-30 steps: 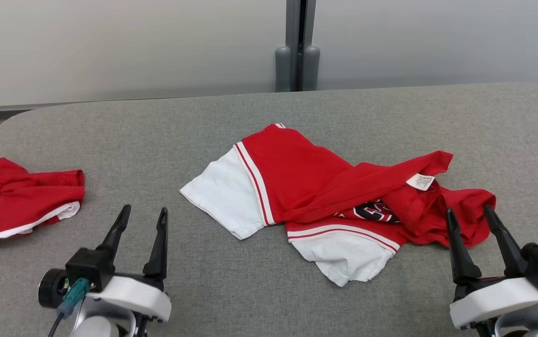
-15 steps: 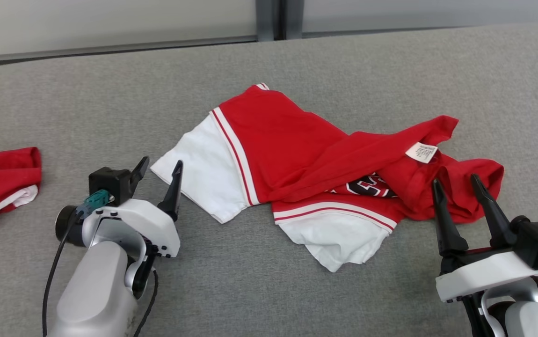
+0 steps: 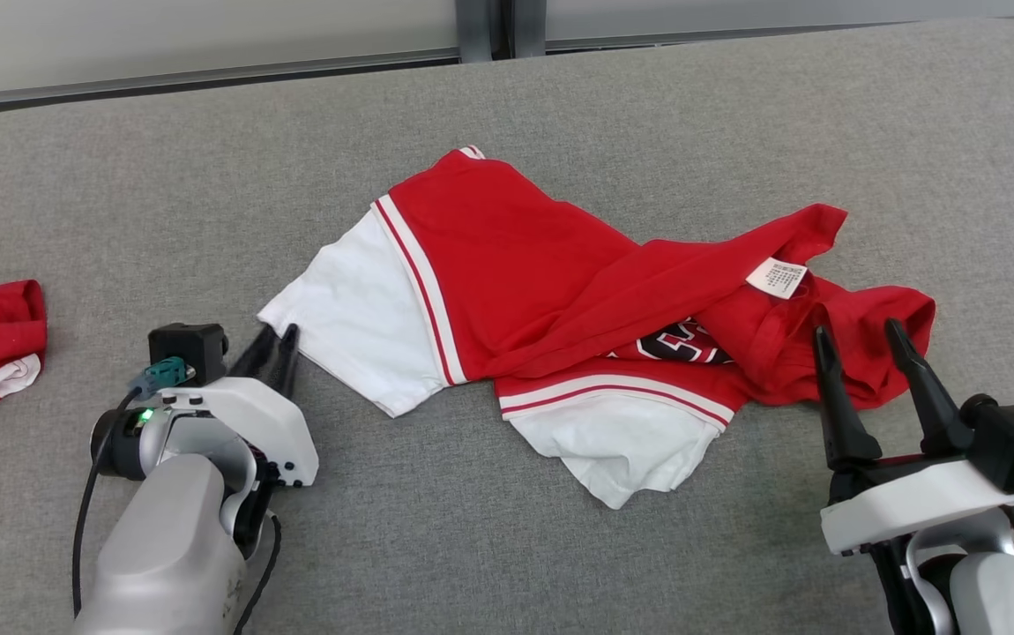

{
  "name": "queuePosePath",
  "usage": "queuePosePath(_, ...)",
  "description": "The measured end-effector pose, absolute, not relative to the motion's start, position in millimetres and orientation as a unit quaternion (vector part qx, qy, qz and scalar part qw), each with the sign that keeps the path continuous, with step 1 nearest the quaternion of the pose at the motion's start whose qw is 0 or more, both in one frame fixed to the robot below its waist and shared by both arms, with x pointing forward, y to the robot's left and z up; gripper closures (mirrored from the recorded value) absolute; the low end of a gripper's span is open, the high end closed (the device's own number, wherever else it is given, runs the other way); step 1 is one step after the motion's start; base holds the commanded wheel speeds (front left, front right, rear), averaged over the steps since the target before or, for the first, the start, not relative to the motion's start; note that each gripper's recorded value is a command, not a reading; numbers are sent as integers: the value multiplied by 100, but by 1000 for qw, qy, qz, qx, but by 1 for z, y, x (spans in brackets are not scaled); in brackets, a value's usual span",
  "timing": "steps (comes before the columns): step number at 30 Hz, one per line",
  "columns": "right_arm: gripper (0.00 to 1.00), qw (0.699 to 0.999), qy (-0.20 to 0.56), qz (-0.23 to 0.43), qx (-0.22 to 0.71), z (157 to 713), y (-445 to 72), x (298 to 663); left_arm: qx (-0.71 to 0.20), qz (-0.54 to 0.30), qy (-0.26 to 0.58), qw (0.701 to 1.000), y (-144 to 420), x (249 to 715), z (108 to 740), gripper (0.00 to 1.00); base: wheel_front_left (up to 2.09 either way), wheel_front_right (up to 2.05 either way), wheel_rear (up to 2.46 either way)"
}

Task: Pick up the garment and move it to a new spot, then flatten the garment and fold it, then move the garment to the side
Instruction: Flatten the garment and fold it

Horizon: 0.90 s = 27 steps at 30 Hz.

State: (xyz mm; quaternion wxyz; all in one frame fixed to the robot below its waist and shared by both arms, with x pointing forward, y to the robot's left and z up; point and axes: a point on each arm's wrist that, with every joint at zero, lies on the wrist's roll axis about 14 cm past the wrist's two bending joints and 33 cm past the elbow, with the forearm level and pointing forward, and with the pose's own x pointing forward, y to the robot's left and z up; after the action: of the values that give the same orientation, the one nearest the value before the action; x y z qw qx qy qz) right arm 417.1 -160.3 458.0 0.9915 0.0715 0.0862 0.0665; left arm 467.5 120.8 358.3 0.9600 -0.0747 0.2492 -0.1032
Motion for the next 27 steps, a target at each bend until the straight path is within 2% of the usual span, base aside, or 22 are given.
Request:
queuePosePath(8,0,992,93,39,74,452,-188,428,-74,-112,231,964,115,472,364,100,0,0,0)
queuePosePath(15,0,992,100,46,54,457,-202,467,-78,-114,220,966,114,480,366,100,0,0,0)
queuePosePath(22,0,974,204,86,51,419,-186,482,-82,-110,216,967,118,485,363,100,0,0,0)
queuePosePath(27,0,963,240,108,58,408,-175,484,-83,-109,216,967,119,486,361,100,0,0,0)
